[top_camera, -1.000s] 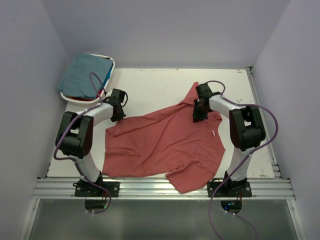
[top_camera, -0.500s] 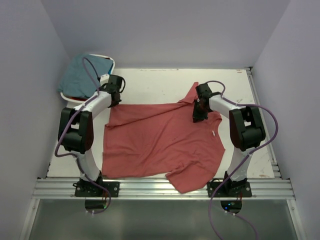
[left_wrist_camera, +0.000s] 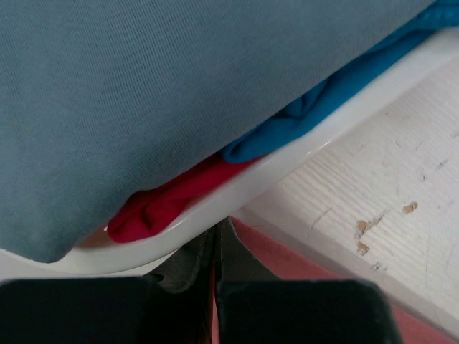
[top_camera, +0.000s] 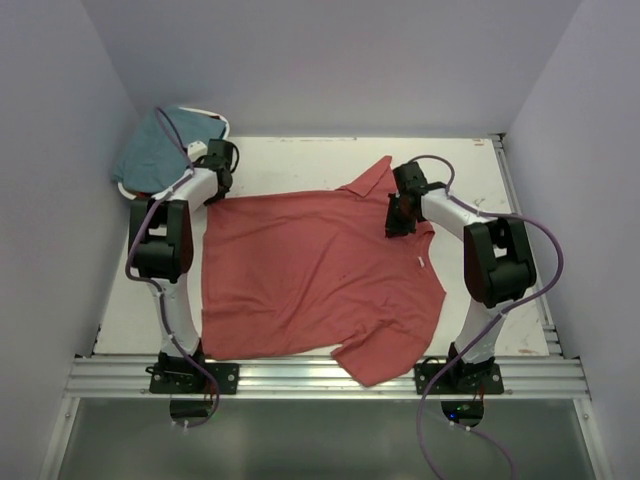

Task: Fold and stack the t-shirts
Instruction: Flatten out the tshirt

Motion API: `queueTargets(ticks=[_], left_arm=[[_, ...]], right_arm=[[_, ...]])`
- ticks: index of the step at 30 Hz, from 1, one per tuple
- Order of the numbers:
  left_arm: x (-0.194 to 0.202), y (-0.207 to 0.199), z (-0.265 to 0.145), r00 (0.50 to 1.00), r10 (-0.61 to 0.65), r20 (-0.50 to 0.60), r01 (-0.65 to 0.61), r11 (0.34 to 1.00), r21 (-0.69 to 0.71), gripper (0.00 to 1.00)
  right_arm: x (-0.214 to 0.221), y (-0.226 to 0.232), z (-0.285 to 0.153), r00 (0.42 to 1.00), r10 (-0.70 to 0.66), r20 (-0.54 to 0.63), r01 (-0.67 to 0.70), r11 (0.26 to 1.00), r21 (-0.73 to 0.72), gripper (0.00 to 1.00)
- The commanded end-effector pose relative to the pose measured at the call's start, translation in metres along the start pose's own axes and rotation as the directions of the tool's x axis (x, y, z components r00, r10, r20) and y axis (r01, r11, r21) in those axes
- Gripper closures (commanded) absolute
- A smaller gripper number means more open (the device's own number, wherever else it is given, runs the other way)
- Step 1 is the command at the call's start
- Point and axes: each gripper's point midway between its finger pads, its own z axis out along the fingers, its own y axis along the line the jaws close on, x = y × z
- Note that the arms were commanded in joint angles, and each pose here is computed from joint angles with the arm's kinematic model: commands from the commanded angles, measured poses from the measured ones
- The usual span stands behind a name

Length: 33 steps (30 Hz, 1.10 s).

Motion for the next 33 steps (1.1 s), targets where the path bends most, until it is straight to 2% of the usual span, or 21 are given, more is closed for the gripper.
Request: queueTargets(ticks=[1, 6, 7, 8, 9, 10, 11, 12, 14, 18, 21, 22, 23, 25, 27, 28, 33], left_arm=[[-0.046, 0.0, 0.003, 0.987, -0.108, 0.121, 0.109, 0.994, -0.002, 1.0], [-0.052, -0.015, 0.011, 0.988, -0.094, 0.126, 0.091, 0.996, 0.025, 1.0], [-0.056, -0.019, 0.011, 0.987, -0.099, 0.129, 0.096, 0.995, 0.033, 0.96], [-0.052, -0.021, 0.015, 0.989, -0.091, 0.118, 0.088, 0.996, 0.035, 0.89], [-0.052, -0.022, 0.014, 0.988, -0.096, 0.117, 0.091, 0.995, 0.045, 0.69], [-0.044, -0.022, 0.016, 0.991, -0.092, 0.101, 0.087, 0.995, 0.054, 0.55], [-0.05, -0.021, 0.007, 0.987, -0.11, 0.114, 0.102, 0.992, 0.078, 0.28], [-0.055, -0.023, 0.001, 0.98, -0.144, 0.136, 0.129, 0.985, 0.111, 0.18], [-0.054, -0.016, -0.019, 0.973, -0.17, 0.153, 0.145, 0.976, 0.165, 0.0], [-0.052, -0.011, -0.06, 0.965, -0.194, 0.175, 0.145, 0.956, 0.257, 0.0], [-0.028, -0.018, -0.09, 0.978, -0.151, 0.145, 0.099, 0.944, 0.315, 0.0], [-0.014, -0.025, -0.105, 0.983, -0.122, 0.135, 0.068, 0.935, 0.349, 0.0], [-0.007, -0.028, -0.113, 0.985, -0.107, 0.132, 0.052, 0.93, 0.364, 0.0], [0.022, -0.035, -0.125, 0.994, -0.046, 0.1, 0.001, 0.914, 0.407, 0.0], [0.03, -0.033, -0.139, 0.995, -0.045, 0.089, 0.0, 0.894, 0.448, 0.0], [0.047, -0.029, -0.139, 0.998, -0.018, 0.061, -0.012, 0.887, 0.461, 0.0], [0.056, -0.005, -0.156, 0.997, -0.022, 0.068, -0.014, 0.873, 0.487, 0.0]], right_arm=[[-0.025, 0.012, -0.019, 0.995, 0.0, 0.098, 0.004, 0.999, -0.044, 0.89], [-0.025, 0.012, -0.018, 0.995, -0.005, 0.102, 0.009, 0.999, -0.042, 0.87], [-0.028, 0.013, -0.018, 0.994, -0.003, 0.113, 0.008, 0.999, -0.048, 0.87], [-0.029, 0.014, -0.019, 0.993, -0.001, 0.116, 0.007, 0.999, -0.052, 0.86], [-0.031, 0.017, -0.02, 0.992, -0.001, 0.123, 0.008, 0.998, -0.062, 0.85], [-0.034, 0.02, -0.02, 0.991, 0.003, 0.132, 0.007, 0.997, -0.075, 0.8], [-0.041, 0.023, -0.023, 0.989, 0.007, 0.149, 0.006, 0.996, -0.085, 0.76], [-0.046, 0.025, -0.025, 0.987, 0.008, 0.163, 0.007, 0.996, -0.089, 0.75], [-0.061, 0.033, -0.03, 0.98, 0.008, 0.199, 0.013, 0.995, -0.102, 0.66], [-0.092, 0.048, -0.034, 0.971, 0.007, 0.238, 0.023, 0.992, -0.123, 0.63], [-0.112, 0.062, -0.028, 0.971, -0.001, 0.241, 0.036, 0.989, -0.142, 0.63], [-0.11, 0.062, -0.012, 0.978, -0.004, 0.209, 0.033, 0.991, -0.133, 0.63], [-0.127, 0.071, -0.017, 0.972, -0.005, 0.237, 0.042, 0.987, -0.152, 0.64], [-0.128, 0.073, -0.004, 0.981, -0.017, 0.195, 0.044, 0.989, -0.139, 0.64], [-0.134, 0.076, 0.015, 0.985, -0.026, 0.17, 0.048, 0.991, -0.125, 0.64], [-0.131, 0.074, 0.021, 0.989, -0.031, 0.145, 0.047, 0.993, -0.112, 0.64], [-0.132, 0.079, 0.052, 0.993, -0.027, 0.119, 0.042, 0.991, -0.126, 0.65]])
